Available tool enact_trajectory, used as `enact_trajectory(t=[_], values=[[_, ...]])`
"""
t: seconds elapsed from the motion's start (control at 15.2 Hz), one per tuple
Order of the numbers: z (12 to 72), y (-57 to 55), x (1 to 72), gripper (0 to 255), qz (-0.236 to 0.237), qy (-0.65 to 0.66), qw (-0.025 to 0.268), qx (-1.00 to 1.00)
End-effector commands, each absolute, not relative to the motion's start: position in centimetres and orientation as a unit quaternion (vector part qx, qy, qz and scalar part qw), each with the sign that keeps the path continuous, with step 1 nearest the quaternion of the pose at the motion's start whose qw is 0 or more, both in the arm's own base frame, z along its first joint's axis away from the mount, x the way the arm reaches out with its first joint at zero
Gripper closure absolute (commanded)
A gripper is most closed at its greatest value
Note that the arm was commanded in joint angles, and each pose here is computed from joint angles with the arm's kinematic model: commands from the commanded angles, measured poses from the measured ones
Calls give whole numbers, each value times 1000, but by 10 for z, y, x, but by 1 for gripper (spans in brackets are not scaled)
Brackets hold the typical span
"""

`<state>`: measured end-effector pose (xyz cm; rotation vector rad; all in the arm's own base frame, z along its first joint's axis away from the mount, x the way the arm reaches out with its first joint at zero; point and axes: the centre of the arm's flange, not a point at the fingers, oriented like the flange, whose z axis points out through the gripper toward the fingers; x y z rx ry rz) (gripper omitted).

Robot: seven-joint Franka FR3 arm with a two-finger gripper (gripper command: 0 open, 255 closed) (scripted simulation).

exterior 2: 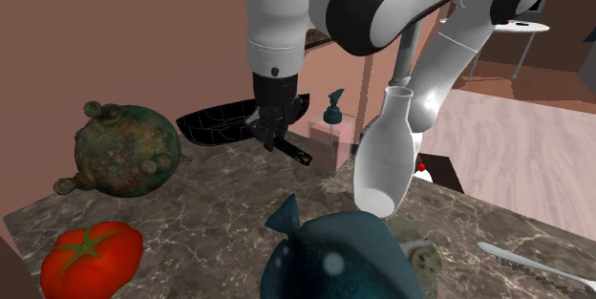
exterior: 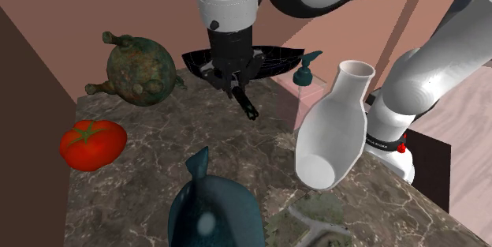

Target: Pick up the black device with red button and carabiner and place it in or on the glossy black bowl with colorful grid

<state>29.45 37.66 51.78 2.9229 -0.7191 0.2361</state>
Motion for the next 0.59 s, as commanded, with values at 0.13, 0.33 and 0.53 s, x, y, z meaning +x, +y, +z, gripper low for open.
enact_trajectory(t=[0.13,0.33,0.53], values=[[539,377,294,255,78,-238,61,966],[555,377,294,255,78,-238,61,966],[570,377,294,255,78,-238,61,966]])
